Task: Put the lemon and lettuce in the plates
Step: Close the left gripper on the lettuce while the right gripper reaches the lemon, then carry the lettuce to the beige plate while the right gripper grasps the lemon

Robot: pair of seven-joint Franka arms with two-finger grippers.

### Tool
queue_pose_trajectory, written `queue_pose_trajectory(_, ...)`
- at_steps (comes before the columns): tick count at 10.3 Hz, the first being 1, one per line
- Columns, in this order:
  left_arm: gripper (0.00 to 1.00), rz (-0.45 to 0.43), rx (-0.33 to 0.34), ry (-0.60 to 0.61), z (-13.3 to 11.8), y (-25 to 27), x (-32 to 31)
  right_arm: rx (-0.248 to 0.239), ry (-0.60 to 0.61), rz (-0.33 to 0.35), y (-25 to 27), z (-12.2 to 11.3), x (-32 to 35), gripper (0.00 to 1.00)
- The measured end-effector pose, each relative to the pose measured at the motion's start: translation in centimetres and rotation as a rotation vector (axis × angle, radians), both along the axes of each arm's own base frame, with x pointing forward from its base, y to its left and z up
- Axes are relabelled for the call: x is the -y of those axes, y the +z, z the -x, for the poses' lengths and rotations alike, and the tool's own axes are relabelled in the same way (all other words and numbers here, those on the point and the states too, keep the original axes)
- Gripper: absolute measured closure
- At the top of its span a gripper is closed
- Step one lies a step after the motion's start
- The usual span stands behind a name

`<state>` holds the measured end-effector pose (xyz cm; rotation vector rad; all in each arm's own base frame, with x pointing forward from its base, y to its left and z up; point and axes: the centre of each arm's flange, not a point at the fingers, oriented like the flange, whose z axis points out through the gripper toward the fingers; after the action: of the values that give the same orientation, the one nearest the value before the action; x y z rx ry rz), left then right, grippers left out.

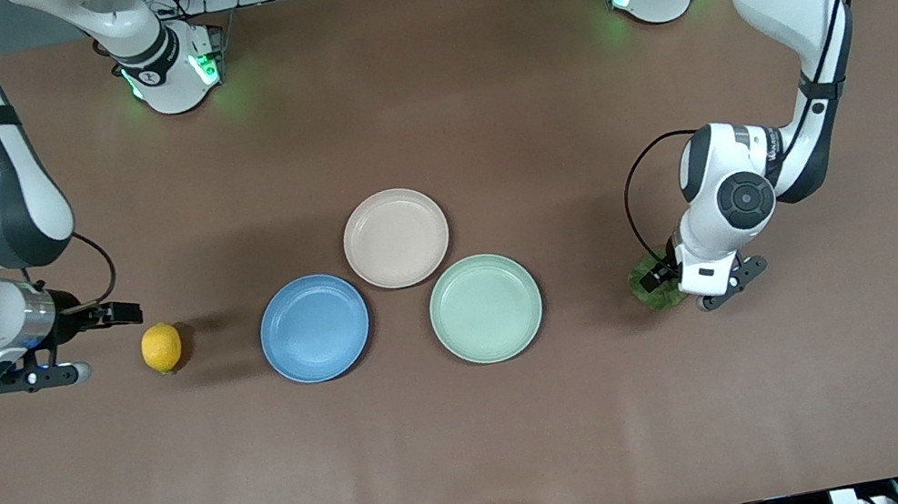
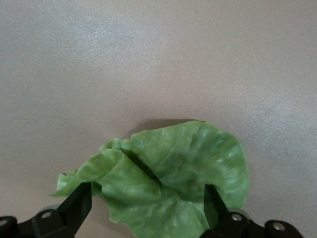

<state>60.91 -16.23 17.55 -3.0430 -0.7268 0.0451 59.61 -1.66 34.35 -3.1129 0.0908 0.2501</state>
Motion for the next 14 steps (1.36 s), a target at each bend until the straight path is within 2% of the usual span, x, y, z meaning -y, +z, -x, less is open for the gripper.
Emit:
queue_pose_trajectory(3, 0.00, 0.006, 0.012, 0.000, -0.1, -0.5, 0.1, 0.018, -0.002, 0.001, -2.4, 0.9, 0.0, 0.00)
queue_pose_trajectory(5, 0.13, 0.007, 0.015, 0.004, -0.2, -0.6, 0.1, 0.041, -0.005, 0.003, -4.4, 1.1, 0.2, 0.00)
queue_pose_trajectory(7, 0.37, 0.009, 0.024, 0.003, -0.4, 0.0, 0.3, 0.062, -0.012, 0.005, -7.6, 1.5, 0.4, 0.00)
queue_pose_trajectory(8, 0.56, 0.006, 0.023, 0.005, -0.5, 0.2, 0.1, 0.064, -0.020, 0.006, -8.7, 1.8, 0.6, 0.00)
queue_pose_trajectory(11, 0.94, 0.003, 0.025, 0.005, -0.5, 0.5, -0.1, 0.075, -0.046, 0.008, -10.0, 1.9, 1.4, 0.00)
queue_pose_trajectory(14, 0.96, 0.008, 0.033, -0.012, -0.6, 1.7, 1.1, 0.082, -0.061, 0.011, -11.1, 1.8, 1.6, 0.00)
